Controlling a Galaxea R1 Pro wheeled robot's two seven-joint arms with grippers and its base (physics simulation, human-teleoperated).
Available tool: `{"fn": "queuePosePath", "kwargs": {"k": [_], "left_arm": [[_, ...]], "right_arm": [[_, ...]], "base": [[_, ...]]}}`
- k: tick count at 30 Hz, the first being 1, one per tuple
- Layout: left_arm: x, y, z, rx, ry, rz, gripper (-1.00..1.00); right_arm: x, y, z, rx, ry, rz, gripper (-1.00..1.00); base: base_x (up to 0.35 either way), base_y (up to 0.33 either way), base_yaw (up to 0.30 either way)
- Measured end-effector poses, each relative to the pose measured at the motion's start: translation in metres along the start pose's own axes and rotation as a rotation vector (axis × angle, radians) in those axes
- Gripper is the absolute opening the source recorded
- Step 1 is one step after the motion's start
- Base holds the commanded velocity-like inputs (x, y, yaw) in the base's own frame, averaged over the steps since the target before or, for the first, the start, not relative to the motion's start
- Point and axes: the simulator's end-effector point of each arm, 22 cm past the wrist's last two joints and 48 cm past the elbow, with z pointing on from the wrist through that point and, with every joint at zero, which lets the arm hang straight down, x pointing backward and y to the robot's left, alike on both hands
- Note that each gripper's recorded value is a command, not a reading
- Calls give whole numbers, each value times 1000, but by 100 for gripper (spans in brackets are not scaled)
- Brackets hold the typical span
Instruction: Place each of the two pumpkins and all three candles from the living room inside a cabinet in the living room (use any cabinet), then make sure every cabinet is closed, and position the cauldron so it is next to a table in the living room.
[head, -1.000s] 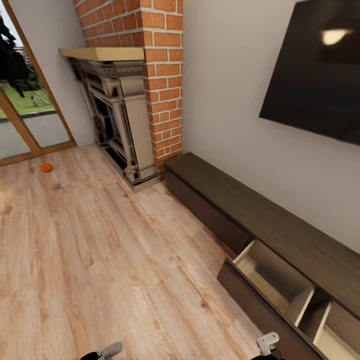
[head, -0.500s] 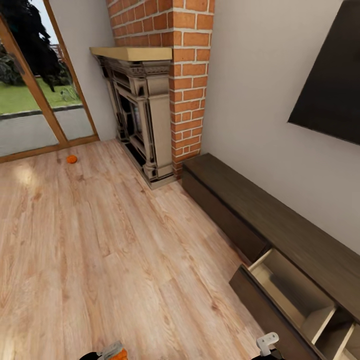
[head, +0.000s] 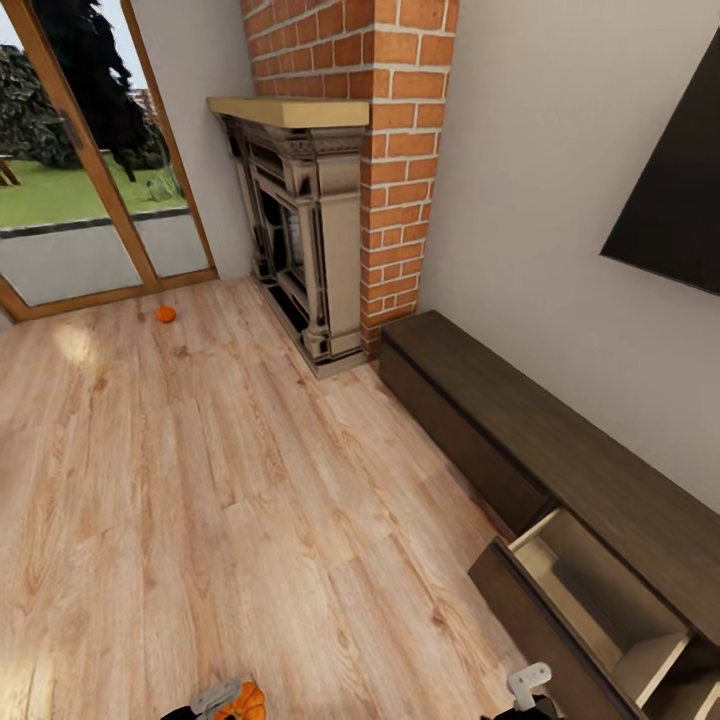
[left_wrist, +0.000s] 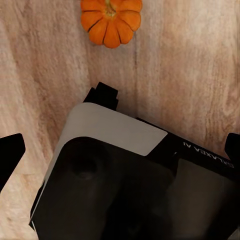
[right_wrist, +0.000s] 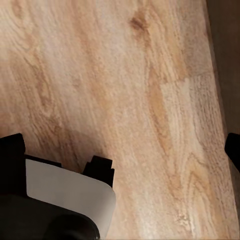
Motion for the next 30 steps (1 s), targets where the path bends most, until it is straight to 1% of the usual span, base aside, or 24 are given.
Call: {"fn": "queuePosePath", "kwargs": {"k": [4,9,11,18,30], "left_arm": [[0,1,-5,0,-3,-1,100],[1,2,-12,0,-3,-1,100],[2,2,-15,0,-3,0,100],[3,0,-14,3,-2,2,100],[7,-7,-14,16,4,6,100]], "right_arm": [[0,7,-5,-13,3,1,100],[-2,23,-10,-39,4,1,100],[-2,24,-13,-40,4,1,100],[-4,24,-12,-34,-2,5,100],[-4,20,-12,-22,-3,14,100]], "base": [[0,0,0],[0,0,0],[0,0,0],[0,0,5],[0,0,257]]}}
